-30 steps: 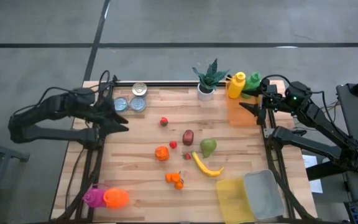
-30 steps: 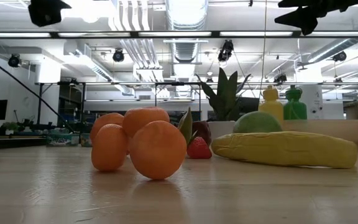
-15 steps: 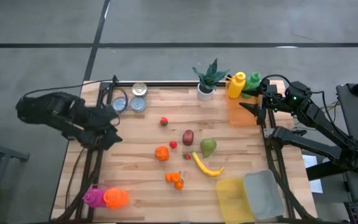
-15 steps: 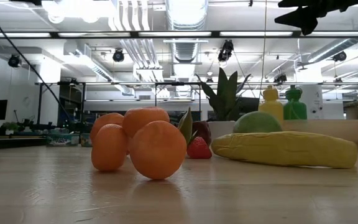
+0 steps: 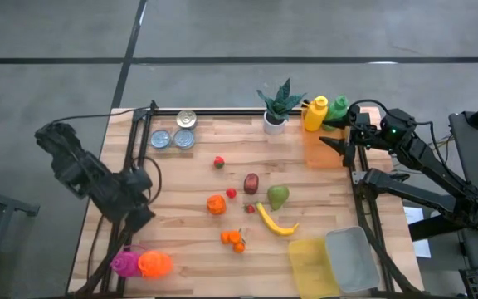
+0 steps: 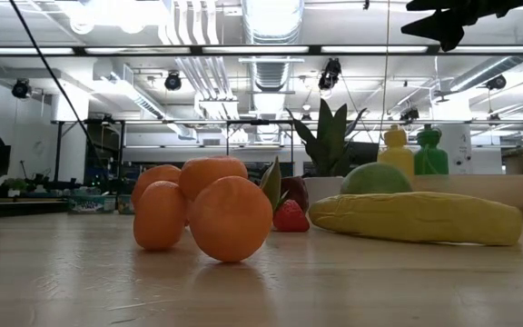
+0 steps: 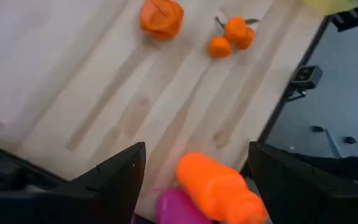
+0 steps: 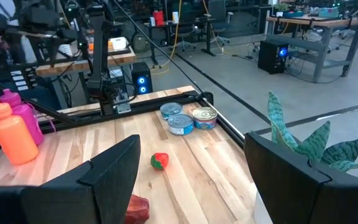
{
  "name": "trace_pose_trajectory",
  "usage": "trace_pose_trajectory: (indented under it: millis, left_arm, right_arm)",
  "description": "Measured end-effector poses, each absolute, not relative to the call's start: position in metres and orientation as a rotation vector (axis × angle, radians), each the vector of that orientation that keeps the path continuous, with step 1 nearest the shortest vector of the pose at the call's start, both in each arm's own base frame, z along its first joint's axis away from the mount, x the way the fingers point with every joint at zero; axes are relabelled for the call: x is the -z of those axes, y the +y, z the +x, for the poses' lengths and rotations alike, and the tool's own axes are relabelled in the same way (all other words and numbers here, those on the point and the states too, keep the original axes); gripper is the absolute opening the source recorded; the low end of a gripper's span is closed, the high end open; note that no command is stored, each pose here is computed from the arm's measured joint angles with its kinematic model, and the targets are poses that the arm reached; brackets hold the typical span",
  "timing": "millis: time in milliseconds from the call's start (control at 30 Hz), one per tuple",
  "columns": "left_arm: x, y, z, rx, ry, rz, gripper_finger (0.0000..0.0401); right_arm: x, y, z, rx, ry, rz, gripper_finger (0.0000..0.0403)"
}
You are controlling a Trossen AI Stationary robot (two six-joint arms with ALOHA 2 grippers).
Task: Pick & Place Food Item
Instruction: Put the orange water bottle into the orange bin
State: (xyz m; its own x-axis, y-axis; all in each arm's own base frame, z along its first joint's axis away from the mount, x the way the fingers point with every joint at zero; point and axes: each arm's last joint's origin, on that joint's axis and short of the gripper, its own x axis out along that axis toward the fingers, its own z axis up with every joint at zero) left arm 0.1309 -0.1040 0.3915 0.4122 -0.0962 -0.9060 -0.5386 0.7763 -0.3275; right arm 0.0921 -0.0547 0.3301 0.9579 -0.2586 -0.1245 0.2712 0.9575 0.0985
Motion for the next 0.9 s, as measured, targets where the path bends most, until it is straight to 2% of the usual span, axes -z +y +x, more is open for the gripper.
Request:
trace_pose_trajectory:
  millis: [233, 433, 900]
  left_arm:
    - [-0.387, -0.128, 0.145, -0.324, 1.136, -0.785, 0.0286]
    - [-0.386, -0.137, 0.156, -0.307, 1.113, -0.774, 0.0286]
    - [-0.376, -0.174, 0.142, -0.027, 1.252, -0.472, 0.0286]
  right_arm:
    - [-0.330, -0.055, 0.092, 0.269, 0.111, 0.115, 0.0286]
    - [-0.330, -0.055, 0.092, 0.269, 0.111, 0.115, 0.0286]
    - [-0.330, -0.055, 0.092, 0.269, 0.111, 0.115, 0.0286]
